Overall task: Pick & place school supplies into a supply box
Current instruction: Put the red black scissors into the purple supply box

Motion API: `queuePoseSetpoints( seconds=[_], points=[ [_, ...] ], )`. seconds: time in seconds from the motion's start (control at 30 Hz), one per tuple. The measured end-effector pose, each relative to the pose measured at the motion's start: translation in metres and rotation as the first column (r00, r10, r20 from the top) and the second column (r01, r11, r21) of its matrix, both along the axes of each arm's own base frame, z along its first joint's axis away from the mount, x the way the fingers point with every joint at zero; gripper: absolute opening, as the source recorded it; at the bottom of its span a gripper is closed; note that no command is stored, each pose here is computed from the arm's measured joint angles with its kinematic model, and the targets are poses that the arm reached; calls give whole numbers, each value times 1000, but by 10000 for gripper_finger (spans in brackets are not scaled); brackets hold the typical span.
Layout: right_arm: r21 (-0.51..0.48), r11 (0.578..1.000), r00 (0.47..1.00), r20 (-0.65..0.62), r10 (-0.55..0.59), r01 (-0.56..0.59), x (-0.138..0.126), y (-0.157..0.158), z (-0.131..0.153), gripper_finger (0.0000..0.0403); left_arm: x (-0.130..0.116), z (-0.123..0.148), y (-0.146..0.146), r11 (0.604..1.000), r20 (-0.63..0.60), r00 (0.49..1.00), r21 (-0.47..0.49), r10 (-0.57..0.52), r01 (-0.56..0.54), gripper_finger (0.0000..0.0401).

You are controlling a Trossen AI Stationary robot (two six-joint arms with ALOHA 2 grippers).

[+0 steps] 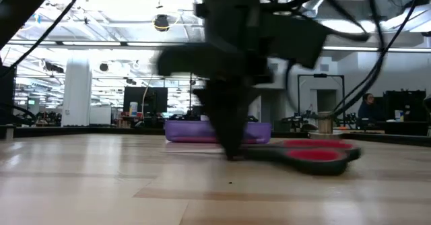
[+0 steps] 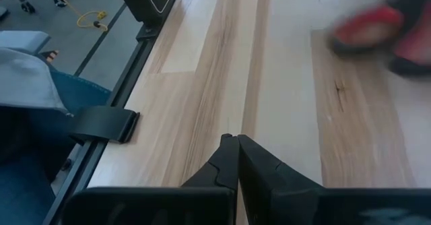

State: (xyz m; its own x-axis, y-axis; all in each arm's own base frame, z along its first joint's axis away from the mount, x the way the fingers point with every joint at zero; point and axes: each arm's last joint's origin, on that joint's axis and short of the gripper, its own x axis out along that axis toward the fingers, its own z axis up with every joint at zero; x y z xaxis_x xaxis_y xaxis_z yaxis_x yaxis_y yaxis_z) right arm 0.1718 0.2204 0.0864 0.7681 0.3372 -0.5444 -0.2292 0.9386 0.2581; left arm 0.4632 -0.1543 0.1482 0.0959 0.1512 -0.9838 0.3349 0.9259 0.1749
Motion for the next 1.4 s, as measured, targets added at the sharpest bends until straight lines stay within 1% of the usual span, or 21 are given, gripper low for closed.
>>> queuePoseSetpoints(
  seconds=[0.07,0.13,0.23,0.43,0.53,0.6,0.67,0.77,0.9,0.97,1.0,1.07,1.2,1.3,1.4],
  points=[
    [0,1000,1000,0,0,0,0,0,0,1,5,8,-1,999,53,999,44,0,-2,31],
    [0,1000,1000,0,0,0,0,0,0,1,6,21,-1,997,83,997,74,2,-8,31],
    [2,1000,1000,1,0,0,0,0,0,1,6,39,-4,997,115,993,74,10,-18,31],
    [7,1000,1000,4,1,-1,0,0,1,1,0,44,-1,993,89,996,118,19,-29,31],
    [8,1000,1000,3,1,-1,0,1,1,1,-1,47,8,982,69,997,185,27,-40,30],
    [8,1000,1000,3,2,-2,0,1,1,1,-2,50,19,977,48,998,206,39,-48,31],
    [8,1000,1000,3,2,-2,0,1,1,1,-3,60,33,974,41,997,219,58,-66,30],
    [8,1000,1000,3,2,-2,0,1,1,1,-6,80,62,957,45,995,272,94,-102,31],
    [8,1000,1000,2,2,-2,0,1,1,1,-7,104,110,947,76,985,274,154,-170,30],
    [8,1000,1000,2,2,-2,0,1,1,1,-7,111,138,943,74,982,276,174,-188,30],
    [8,1000,1000,2,2,-2,0,1,1,1,-7,111,151,942,64,981,276,181,-192,30],
    [8,1000,1000,2,2,-2,0,1,1,1,-5,107,176,951,36,981,240,192,-195,31],
    [8,1000,1000,2,2,-2,0,1,1,1,-3,88,218,957,31,973,173,231,-233,30],
    [8,1000,1000,2,3,-3,0,1,1,1,-5,76,235,955,11,968,160,250,-248,30],
    [8,1000,1000,2,4,-4,0,1,0,1,-6,75,242,954,11,966,157,258,-257,33]
  ],
)
